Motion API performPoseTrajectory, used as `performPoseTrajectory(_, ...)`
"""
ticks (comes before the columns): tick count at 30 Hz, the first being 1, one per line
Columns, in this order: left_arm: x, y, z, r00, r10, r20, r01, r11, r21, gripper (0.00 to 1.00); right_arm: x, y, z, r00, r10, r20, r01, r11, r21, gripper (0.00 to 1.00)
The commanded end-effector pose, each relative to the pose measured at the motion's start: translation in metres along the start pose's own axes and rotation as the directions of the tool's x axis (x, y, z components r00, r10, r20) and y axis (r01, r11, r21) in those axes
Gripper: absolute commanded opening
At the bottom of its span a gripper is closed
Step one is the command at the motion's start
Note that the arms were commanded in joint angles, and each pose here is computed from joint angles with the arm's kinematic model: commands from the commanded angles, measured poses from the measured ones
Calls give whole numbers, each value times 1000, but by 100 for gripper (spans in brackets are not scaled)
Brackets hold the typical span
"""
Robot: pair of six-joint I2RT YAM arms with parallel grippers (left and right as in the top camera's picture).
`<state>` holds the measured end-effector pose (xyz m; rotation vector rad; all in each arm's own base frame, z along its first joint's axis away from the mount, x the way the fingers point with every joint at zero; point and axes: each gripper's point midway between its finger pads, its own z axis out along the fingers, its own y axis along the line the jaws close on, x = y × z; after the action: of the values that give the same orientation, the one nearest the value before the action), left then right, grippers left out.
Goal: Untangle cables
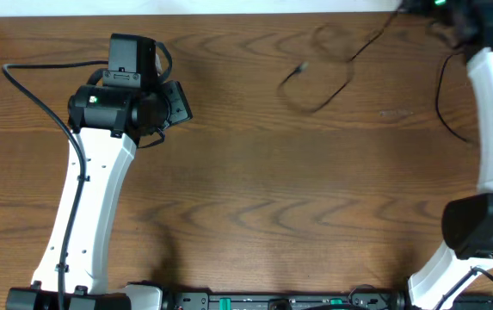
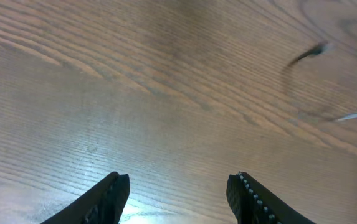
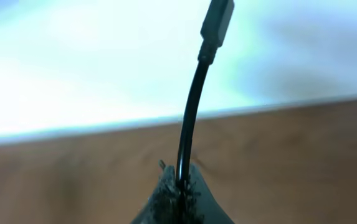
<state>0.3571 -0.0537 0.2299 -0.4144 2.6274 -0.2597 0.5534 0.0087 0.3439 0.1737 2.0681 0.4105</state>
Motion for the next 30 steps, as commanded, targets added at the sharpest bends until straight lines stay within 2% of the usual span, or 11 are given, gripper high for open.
performPoseTrajectory(1,0,2,1,1000,14,-3,-14,1000,-5,56,-43,-69,-18,983,69,172,-104,974,203,1)
performPoseTrajectory(4,0,2,1,1000,14,-3,-14,1000,-5,55,-77,-141,-46,939,46,340,-188,899,397,1)
performPoseTrajectory(7,0,2,1,1000,14,-3,-14,1000,-5,56,-80,-184,-59,924,39,380,-241,831,501,1)
performPoseTrajectory(10,0,2,1,1000,13,-3,-13,1000,-5,55,-71,-230,-64,923,51,382,-281,766,578,1)
performPoseTrajectory(14,0,2,1,1000,13,-3,-13,1000,-5,55,-50,-271,-58,934,90,345,-300,722,623,1)
performPoseTrajectory(18,0,1,1,1000,11,-3,-11,1000,-4,56,-19,-295,-39,950,156,270,-297,718,629,5)
performPoseTrajectory(19,0,1,1,1000,11,-3,-11,1000,-4,56,-14,-298,-36,952,165,257,-295,716,632,11)
performPoseTrajectory(21,0,1,1,1000,11,-3,-11,1000,-4,56,3,-301,-30,958,201,207,-287,713,640,37)
performPoseTrajectory(24,0,1,1,1000,11,-3,-11,1000,-4,55,8,-294,-25,959,221,176,-282,738,613,70)
performPoseTrajectory(28,0,1,1,1000,11,-4,-11,1000,-4,56,19,-273,-24,957,272,106,-284,789,545,99)
performPoseTrajectory(30,0,1,1,1000,11,-4,-11,1000,-4,56,25,-254,-26,951,303,55,-291,825,485,99)
